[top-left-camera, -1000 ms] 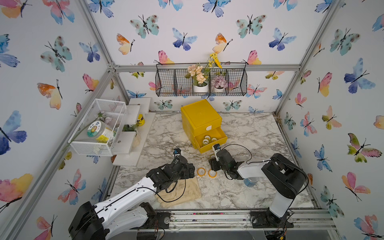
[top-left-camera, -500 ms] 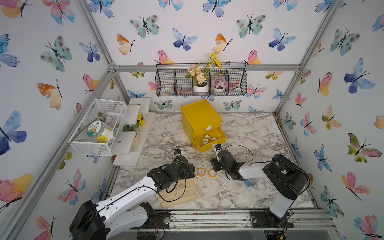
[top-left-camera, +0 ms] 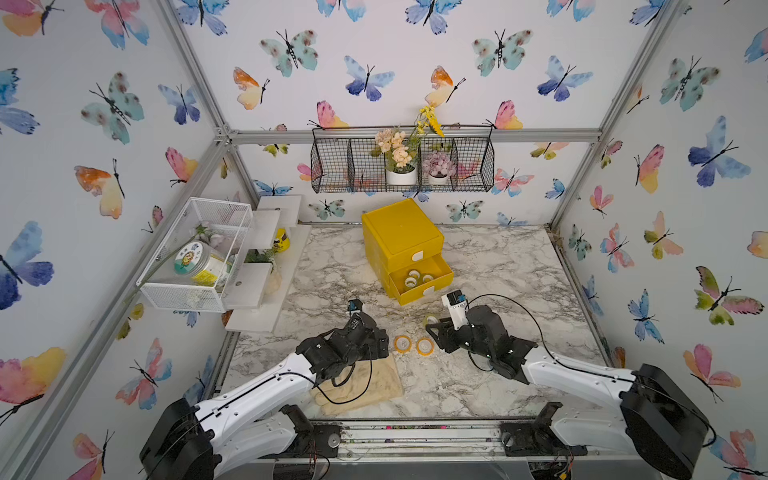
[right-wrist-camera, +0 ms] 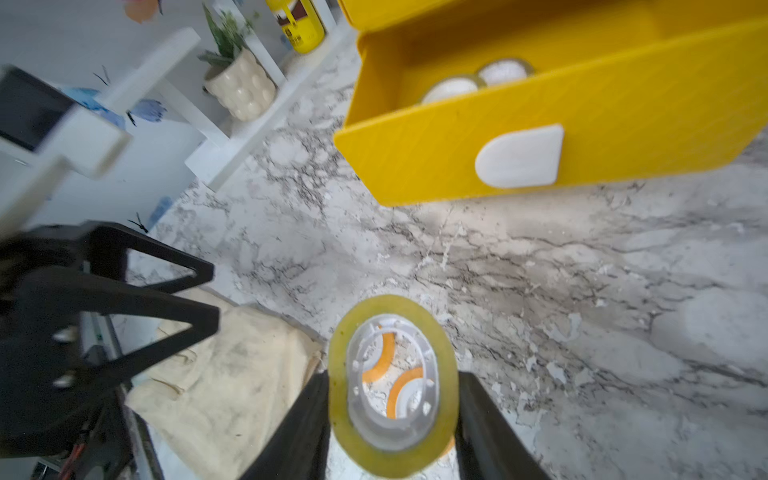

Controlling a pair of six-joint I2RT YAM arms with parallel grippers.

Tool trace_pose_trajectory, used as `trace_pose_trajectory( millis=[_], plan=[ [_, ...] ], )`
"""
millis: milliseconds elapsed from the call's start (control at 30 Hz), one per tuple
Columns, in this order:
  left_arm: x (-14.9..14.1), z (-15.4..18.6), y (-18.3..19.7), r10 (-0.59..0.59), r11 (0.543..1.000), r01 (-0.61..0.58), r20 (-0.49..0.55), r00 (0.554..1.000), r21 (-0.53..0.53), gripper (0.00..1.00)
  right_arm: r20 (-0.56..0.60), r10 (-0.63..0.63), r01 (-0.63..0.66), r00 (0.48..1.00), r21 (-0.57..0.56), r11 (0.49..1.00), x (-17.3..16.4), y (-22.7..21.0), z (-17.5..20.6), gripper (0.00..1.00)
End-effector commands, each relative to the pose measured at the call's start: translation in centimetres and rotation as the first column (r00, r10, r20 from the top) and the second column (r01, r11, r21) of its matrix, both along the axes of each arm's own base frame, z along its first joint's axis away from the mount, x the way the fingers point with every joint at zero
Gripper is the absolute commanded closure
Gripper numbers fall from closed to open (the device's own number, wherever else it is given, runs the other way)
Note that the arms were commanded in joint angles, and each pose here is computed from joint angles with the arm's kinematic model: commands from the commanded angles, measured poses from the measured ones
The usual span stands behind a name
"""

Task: Place the transparent tape into the drawer according to color
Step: Pick up the tape at the center of the board, then place the tape in the drawer.

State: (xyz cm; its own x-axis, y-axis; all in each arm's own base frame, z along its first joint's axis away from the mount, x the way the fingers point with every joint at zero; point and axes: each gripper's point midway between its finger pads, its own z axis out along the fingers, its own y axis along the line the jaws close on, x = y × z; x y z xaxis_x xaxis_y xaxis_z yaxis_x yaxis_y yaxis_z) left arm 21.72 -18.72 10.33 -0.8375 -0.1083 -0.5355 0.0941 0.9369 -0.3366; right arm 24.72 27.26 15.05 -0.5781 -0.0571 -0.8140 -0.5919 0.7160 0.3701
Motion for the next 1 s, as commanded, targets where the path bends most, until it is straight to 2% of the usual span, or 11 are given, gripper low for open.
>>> trace_pose_trajectory(
  millis=[0, 133, 267, 400, 600, 967],
  plan=[
    [0.3, -0.3, 0.3, 0.014, 1.000, -0.014, 0.005, 1.000, 0.003, 0.06, 0.078, -0.029, 0.029, 0.997, -0.003, 1.000, 1.3, 0.0, 4.0, 0.60],
    [0.3, -0.3, 0.3, 0.016, 1.000, -0.016, 0.003, 1.000, 0.004, 0.06, 0.161, -0.058, 0.063, 0.985, -0.029, 0.998, 4.0, 0.9, 7.5, 0.61],
    [0.2, -0.2, 0.4, 0.015, 1.000, -0.015, 0.003, 1.000, 0.003, 0.07, 0.171, -0.088, 0.095, 0.981, -0.029, 0.995, 7.6, 1.5, 8.9, 0.61],
    [0.0, -0.1, 0.6, 0.018, 1.000, -0.018, 0.005, 1.000, 0.000, 0.07, 0.094, -0.114, 0.119, 0.989, -0.048, 0.992, 10.9, 1.4, 7.3, 0.62],
    [-0.2, 0.0, 0.8, 0.021, 1.000, -0.021, 0.008, 1.000, -0.007, 0.07, 0.019, -0.137, 0.138, 0.990, -0.087, 0.987, 12.6, 1.1, 4.7, 0.62],
    [-0.1, 0.0, 0.6, 0.016, 1.000, -0.016, 0.006, 1.000, -0.012, 0.07, 0.008, -0.163, 0.163, 0.987, -0.106, 0.981, 14.5, 0.9, 3.6, 0.62]
  ],
)
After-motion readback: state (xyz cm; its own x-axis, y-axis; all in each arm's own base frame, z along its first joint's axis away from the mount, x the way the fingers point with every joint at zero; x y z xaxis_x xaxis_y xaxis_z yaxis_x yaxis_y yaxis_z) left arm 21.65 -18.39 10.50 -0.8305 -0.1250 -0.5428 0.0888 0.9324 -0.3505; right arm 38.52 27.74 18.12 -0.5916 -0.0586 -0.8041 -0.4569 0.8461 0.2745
